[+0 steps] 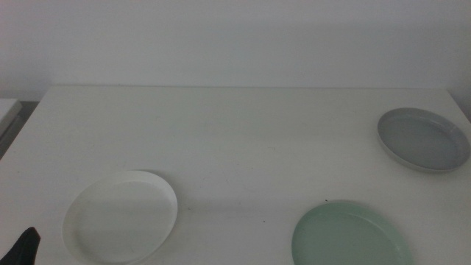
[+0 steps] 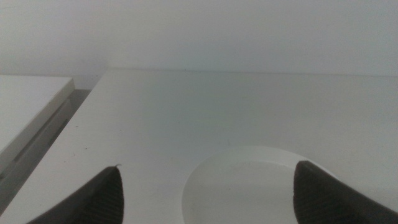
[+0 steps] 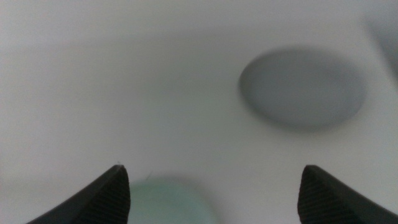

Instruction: Stack the three bowls on top of each other.

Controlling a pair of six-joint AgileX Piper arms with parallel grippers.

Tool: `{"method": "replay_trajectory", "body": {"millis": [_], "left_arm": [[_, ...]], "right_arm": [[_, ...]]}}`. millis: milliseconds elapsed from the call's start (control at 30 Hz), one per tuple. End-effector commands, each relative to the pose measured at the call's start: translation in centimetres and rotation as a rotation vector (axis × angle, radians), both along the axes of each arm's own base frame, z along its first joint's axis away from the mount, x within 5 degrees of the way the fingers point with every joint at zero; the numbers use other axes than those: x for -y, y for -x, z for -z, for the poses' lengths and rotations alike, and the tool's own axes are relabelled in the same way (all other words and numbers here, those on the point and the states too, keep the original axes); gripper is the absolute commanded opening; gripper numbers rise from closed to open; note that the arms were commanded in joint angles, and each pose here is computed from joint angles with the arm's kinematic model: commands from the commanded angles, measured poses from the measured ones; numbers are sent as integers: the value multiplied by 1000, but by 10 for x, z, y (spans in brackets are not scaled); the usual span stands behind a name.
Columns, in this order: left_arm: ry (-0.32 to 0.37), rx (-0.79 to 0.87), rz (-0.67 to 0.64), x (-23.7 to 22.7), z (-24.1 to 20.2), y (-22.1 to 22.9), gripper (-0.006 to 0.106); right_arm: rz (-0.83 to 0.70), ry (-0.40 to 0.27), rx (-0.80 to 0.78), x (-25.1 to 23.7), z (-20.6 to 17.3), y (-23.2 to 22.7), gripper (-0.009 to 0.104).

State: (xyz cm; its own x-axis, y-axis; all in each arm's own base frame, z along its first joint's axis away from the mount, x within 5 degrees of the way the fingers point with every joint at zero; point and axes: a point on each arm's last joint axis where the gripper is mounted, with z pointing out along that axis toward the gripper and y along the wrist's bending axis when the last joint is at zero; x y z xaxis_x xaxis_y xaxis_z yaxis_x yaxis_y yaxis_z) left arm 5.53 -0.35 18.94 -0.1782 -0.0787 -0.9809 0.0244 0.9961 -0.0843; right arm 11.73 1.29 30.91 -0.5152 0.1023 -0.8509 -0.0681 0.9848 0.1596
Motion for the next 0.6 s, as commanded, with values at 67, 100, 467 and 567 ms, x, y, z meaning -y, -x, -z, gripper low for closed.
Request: {"method": "replay_trajectory", "body": {"millis": [67,100,467,567], "left_arm": [[0,21,5,0,-2,0,94],[0,21,5,0,-2,0,94],[0,21,5,0,-2,0,94],[0,21,5,0,-2,0,94]], "right_arm": [[-88,-27,-261,-8,-27,-10,93],[-101,-28,-294,-8,-32,-12,93],[-112,-72,-293,-12,-42,-18,93],[-123,-63,-345,-12,-39,-15,93]]}}
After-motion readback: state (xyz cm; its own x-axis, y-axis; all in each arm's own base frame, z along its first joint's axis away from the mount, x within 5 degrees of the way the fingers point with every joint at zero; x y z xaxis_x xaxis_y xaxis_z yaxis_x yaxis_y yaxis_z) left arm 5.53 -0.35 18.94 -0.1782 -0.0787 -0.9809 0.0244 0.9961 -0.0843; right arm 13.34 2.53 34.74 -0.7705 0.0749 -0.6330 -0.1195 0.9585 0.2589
